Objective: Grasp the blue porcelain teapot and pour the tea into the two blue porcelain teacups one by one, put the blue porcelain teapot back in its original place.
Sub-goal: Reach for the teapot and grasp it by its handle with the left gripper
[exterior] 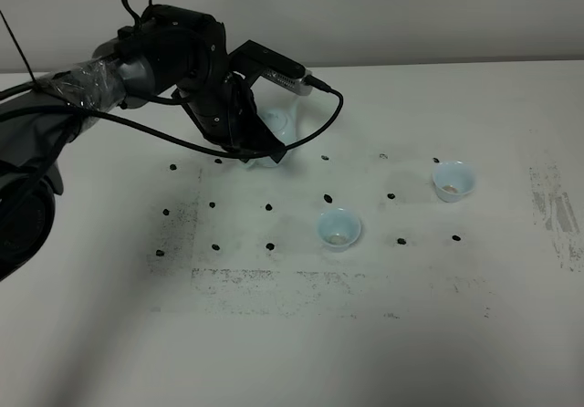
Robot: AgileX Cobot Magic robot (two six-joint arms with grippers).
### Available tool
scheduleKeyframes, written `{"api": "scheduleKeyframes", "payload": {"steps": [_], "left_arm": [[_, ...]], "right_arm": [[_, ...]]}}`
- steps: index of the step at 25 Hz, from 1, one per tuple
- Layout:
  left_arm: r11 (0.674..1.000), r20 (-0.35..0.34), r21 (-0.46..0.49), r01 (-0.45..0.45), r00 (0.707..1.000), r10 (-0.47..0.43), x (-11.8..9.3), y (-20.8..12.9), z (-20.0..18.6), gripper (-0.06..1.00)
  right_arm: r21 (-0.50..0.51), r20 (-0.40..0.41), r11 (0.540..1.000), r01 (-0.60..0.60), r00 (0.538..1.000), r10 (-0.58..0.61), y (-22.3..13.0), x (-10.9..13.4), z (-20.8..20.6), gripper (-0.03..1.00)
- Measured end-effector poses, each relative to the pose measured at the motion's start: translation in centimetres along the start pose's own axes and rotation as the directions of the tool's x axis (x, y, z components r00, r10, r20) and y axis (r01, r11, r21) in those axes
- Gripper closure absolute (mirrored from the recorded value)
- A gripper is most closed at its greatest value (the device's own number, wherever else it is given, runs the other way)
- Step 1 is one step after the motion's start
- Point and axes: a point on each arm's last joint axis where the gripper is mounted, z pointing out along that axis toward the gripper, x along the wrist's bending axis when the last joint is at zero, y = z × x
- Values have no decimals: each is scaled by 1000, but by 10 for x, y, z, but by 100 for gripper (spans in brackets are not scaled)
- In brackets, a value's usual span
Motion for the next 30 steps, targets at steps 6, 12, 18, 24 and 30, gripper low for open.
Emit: {"api": "scheduleKeyframes", "payload": {"steps": [6,12,18,24,30], "left_arm": [[1000,1,-5,0,1000,0,1,4,-7,88],[1000,1,-8,1,1000,-1,1,4,-9,88],[1000,2,-14,-24,1000,24,-2,6,-11,88],[998,-4,-37,-56,998,56,-5,8,-23,88],[997,-9,-53,-63,998,63,-5,10,-31,88]], "right_arm": [[0,0,1000,0,1000,0,0,0,0,49],[0,0,1000,0,1000,0,0,0,0,49],[0,0,1000,0,1000,0,0,0,0,49],[0,0,1000,0,1000,0,0,0,0,49],[0,0,1000,0,1000,0,0,0,0,49]]}}
